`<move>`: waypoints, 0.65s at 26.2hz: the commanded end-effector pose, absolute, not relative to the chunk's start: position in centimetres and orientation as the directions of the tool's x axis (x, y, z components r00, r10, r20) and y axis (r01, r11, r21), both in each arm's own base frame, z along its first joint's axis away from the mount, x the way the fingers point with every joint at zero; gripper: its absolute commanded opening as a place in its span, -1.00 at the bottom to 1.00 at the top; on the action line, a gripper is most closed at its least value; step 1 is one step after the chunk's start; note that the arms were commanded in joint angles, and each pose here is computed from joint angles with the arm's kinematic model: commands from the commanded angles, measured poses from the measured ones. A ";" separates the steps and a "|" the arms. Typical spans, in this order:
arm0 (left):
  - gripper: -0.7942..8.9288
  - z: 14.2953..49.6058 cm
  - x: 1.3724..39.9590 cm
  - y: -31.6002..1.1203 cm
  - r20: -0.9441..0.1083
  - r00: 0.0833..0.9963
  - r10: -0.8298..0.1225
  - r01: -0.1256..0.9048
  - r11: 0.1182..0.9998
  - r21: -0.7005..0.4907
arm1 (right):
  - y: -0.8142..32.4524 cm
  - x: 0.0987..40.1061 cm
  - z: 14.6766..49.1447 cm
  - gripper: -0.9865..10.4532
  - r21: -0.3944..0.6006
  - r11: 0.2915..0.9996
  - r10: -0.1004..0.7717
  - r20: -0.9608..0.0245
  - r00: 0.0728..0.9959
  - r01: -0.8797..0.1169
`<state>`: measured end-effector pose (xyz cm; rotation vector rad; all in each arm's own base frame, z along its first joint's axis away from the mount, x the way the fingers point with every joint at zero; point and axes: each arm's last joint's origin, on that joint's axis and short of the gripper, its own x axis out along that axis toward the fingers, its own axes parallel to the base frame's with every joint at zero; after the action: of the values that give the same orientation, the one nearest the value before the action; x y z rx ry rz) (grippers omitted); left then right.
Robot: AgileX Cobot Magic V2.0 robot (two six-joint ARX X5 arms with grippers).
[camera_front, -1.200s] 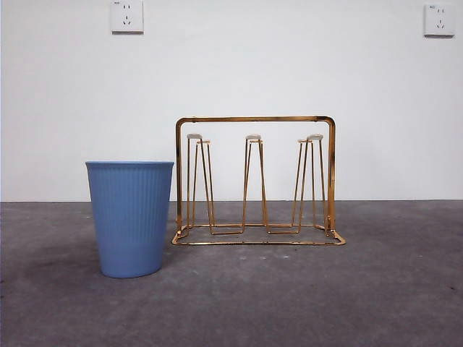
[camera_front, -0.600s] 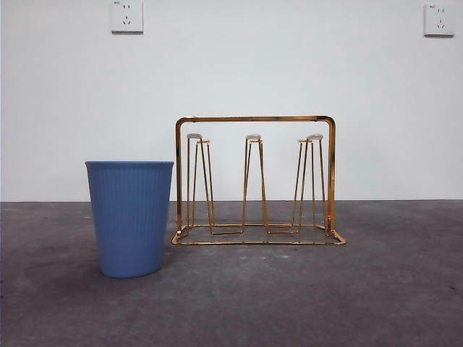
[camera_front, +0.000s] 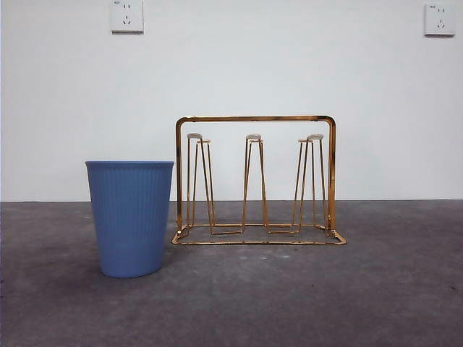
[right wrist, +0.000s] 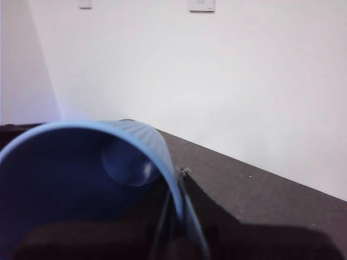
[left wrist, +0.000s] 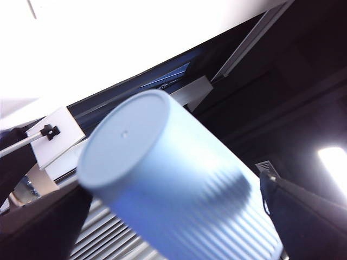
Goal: Pick up cup 1,put cup 1 in the cup rack,pick up cup 2,put cup 2 in the cup rack
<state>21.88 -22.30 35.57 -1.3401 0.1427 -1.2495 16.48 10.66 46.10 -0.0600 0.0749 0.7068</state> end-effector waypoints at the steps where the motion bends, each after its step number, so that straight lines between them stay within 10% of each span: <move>1: 0.44 35.7 22.0 -22.2 0.569 0.409 -0.713 0.593 -0.266 -0.760 | 11.2 16.9 45.6 -0.85 -0.038 0.757 0.646 -0.106 0.756 -0.652; 6: -0.06 35.7 22.0 -22.2 0.572 0.420 -0.705 0.592 -0.264 -0.761 | 11.6 17.5 45.2 -0.85 -0.034 0.757 0.643 -0.135 0.754 -0.652; 17: -0.41 35.7 22.0 -22.2 0.569 0.409 -0.713 0.594 -0.266 -0.760 | 11.5 17.4 44.7 -0.85 -0.030 0.757 0.637 -0.186 0.748 -0.652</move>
<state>22.14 -22.04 35.64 -1.3933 0.1301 -1.2187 17.11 11.35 45.08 -0.0797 0.1558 0.7201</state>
